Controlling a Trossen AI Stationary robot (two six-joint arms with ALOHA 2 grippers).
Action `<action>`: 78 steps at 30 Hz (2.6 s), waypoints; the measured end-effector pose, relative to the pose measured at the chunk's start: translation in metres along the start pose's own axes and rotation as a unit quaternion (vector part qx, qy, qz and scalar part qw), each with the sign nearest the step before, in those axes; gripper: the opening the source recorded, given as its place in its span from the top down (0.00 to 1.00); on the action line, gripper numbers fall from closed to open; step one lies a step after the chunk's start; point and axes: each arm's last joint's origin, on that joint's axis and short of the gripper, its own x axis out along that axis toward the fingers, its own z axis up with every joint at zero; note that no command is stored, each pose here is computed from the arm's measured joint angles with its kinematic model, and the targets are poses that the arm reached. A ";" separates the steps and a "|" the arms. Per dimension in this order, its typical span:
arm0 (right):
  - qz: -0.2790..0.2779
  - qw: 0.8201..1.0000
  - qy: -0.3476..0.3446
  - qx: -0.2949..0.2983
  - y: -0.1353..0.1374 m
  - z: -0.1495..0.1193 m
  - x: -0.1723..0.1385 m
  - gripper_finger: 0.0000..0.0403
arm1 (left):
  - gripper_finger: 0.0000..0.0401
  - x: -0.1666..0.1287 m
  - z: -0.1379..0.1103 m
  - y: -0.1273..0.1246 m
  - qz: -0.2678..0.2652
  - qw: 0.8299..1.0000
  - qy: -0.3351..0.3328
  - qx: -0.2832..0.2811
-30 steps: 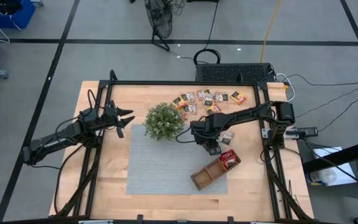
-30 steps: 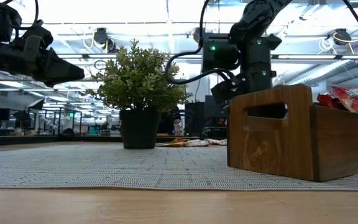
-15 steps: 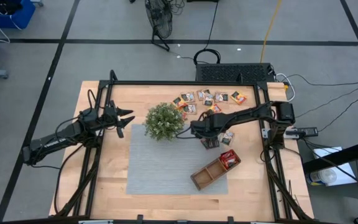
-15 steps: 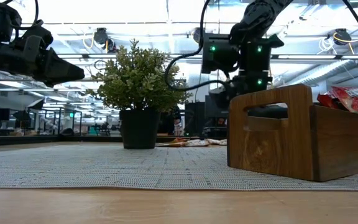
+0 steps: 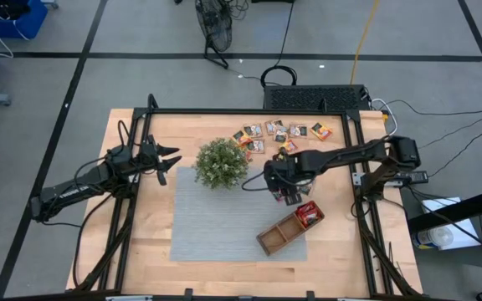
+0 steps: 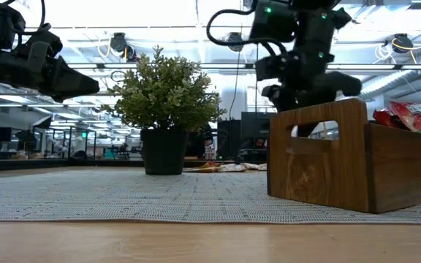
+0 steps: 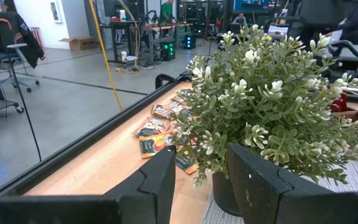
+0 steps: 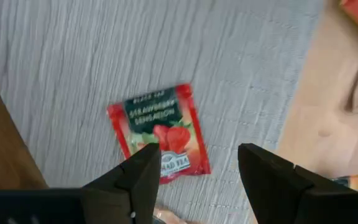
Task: Pick & Place Tea
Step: Put the strawberry tea sachet into the brown organizer
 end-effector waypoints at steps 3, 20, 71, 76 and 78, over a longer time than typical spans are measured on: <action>0.015 1.000 0.007 -0.009 0.007 -0.006 0.011 0.48 | 0.63 0.000 0.000 0.000 0.000 1.000 0.000 0.000; 0.026 1.000 -0.007 0.009 0.016 -0.020 0.036 0.36 | 0.63 0.000 0.000 0.000 0.000 1.000 0.000 0.000; -0.022 0.994 0.021 0.105 -0.028 -0.011 0.029 0.39 | 0.63 0.000 0.000 0.000 0.000 1.000 0.000 0.000; -0.023 0.993 0.029 0.109 -0.038 -0.020 0.034 0.35 | 0.63 0.000 0.000 0.000 0.000 1.000 0.000 0.000; -0.014 0.993 0.026 0.115 -0.041 -0.022 0.035 0.34 | 0.63 0.000 0.000 0.000 0.000 1.000 0.000 0.000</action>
